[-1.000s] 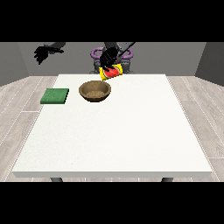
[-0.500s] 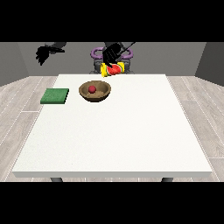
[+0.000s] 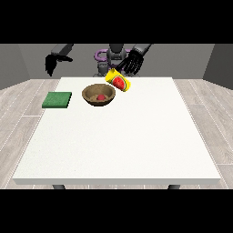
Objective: Pick the cup and pour the ball into the bowl, then pick the bowl and place it on the pad
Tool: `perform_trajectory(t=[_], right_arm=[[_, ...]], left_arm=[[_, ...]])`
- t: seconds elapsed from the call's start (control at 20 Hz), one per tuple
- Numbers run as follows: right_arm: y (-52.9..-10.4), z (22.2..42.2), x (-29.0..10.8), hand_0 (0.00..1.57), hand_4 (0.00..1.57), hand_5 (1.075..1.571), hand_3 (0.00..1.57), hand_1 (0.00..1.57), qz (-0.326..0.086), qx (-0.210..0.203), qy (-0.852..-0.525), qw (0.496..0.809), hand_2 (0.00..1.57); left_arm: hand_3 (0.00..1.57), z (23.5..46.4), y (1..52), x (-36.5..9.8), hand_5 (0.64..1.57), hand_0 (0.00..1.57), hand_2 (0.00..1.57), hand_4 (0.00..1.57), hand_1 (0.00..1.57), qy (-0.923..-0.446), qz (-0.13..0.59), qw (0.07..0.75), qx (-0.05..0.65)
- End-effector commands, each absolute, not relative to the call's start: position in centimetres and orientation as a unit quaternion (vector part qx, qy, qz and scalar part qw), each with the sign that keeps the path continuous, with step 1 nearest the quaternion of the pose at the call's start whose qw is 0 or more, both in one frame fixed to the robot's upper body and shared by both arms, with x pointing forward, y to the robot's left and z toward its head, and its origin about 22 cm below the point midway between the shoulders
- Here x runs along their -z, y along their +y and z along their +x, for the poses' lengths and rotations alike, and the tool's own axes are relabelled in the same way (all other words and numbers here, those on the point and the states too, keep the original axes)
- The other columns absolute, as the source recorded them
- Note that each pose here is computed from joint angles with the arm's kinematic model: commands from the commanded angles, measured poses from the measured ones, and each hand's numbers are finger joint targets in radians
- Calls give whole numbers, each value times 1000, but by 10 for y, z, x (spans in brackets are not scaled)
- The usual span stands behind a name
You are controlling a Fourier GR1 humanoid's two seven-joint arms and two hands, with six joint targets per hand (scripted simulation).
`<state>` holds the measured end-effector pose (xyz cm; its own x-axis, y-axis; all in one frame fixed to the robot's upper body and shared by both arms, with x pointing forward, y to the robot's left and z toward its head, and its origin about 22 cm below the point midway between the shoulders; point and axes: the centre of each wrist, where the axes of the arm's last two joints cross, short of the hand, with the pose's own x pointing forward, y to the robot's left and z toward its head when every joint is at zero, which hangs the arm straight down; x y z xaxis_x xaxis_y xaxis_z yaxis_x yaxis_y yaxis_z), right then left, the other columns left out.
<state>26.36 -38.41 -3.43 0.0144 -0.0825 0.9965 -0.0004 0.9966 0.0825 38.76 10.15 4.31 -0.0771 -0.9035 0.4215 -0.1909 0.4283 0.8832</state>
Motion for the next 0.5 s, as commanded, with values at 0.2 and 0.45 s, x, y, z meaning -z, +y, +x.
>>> perform_trajectory(t=[0.2,0.45], right_arm=[[-317,296,27,0,297,1571,0,0,30,31,-725,687,0],[-265,307,37,0,295,1570,0,0,7,75,-733,676,0]], left_arm=[[0,358,136,-32,1560,0,0,0,0,-743,193,635,89],[0,338,144,-17,1565,0,0,0,0,-794,83,595,89]])
